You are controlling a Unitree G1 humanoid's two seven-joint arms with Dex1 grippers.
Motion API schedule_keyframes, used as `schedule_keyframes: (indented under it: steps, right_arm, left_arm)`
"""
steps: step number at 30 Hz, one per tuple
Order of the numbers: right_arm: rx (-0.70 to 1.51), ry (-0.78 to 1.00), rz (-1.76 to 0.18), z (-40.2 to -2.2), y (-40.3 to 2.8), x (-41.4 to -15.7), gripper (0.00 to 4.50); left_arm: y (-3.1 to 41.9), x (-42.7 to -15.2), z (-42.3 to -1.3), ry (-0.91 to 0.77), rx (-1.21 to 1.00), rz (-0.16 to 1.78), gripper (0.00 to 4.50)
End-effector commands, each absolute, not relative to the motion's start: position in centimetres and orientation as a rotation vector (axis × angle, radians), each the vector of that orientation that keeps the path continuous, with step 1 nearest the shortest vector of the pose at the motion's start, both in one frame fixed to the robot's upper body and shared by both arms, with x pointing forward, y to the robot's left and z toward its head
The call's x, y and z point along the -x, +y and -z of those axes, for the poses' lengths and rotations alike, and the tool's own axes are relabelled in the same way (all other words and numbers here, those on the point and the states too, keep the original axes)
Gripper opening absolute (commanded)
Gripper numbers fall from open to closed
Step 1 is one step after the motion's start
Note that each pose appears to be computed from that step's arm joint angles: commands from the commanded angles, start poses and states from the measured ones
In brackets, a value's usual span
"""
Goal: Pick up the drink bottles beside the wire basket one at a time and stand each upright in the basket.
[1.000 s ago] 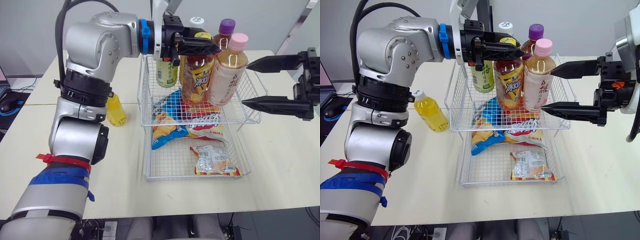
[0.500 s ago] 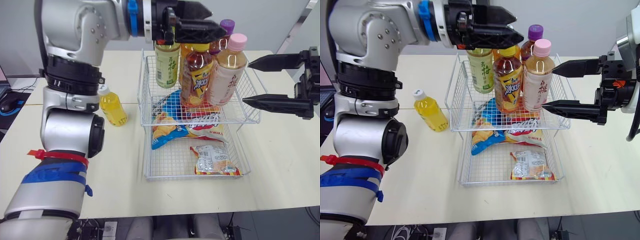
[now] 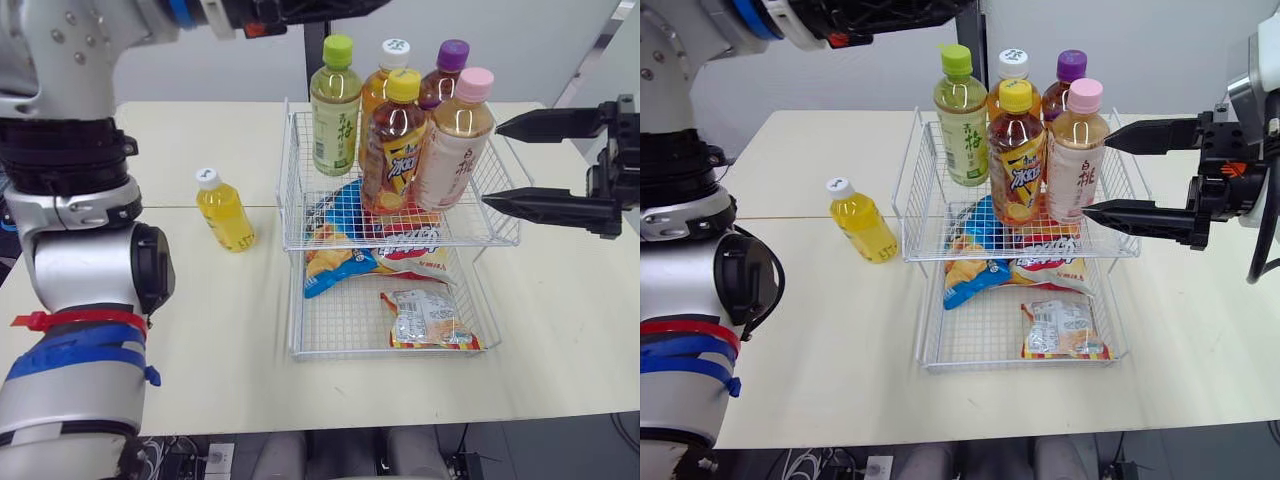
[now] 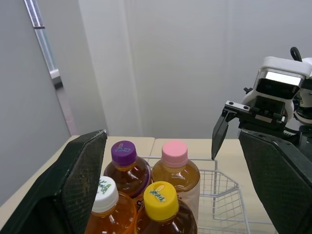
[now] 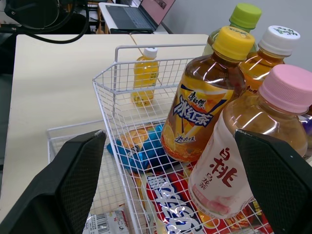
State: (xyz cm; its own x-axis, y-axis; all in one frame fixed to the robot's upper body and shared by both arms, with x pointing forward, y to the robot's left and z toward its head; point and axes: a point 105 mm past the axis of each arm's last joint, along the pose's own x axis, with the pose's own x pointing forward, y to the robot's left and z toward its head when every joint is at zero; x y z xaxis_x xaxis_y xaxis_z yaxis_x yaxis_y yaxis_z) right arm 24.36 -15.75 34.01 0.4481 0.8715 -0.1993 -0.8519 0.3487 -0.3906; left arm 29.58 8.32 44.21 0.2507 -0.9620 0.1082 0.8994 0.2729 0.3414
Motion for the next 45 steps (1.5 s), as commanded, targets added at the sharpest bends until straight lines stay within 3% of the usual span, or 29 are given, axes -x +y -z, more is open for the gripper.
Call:
schedule_keyframes:
  steps: [1,11,21,27,36,45]
  right_arm:
    - [0.503,-0.122,-1.121,-35.4,-15.6,-23.8,4.50]
    - [0.512,-0.182,-1.314,-35.2,-11.8,-23.8,4.50]
    - [0.460,-0.166,-1.453,-33.9,-8.8,-23.4,4.50]
    - [0.437,-0.180,-1.447,-34.3,-8.1,-23.8,4.50]
    - [0.436,-0.171,-1.458,-34.3,-7.6,-23.7,4.50]
    - [0.438,-0.155,-1.470,-34.1,-7.8,-23.5,4.50]
  left_arm:
    - [11.2,-29.2,-45.2,-0.382,-0.239,1.138,4.47]
    - [20.1,-31.1,-41.2,-0.318,-0.295,0.672,4.47]
    - [28.5,-28.7,-37.1,-0.242,-0.251,0.381,4.47]
    - [32.5,-27.7,-32.1,-0.145,-0.240,0.294,4.47]
    - [28.2,-29.3,-27.6,-0.117,-0.158,0.400,4.47]
    - [25.0,-32.5,-26.7,-0.141,-0.102,0.306,4.47]
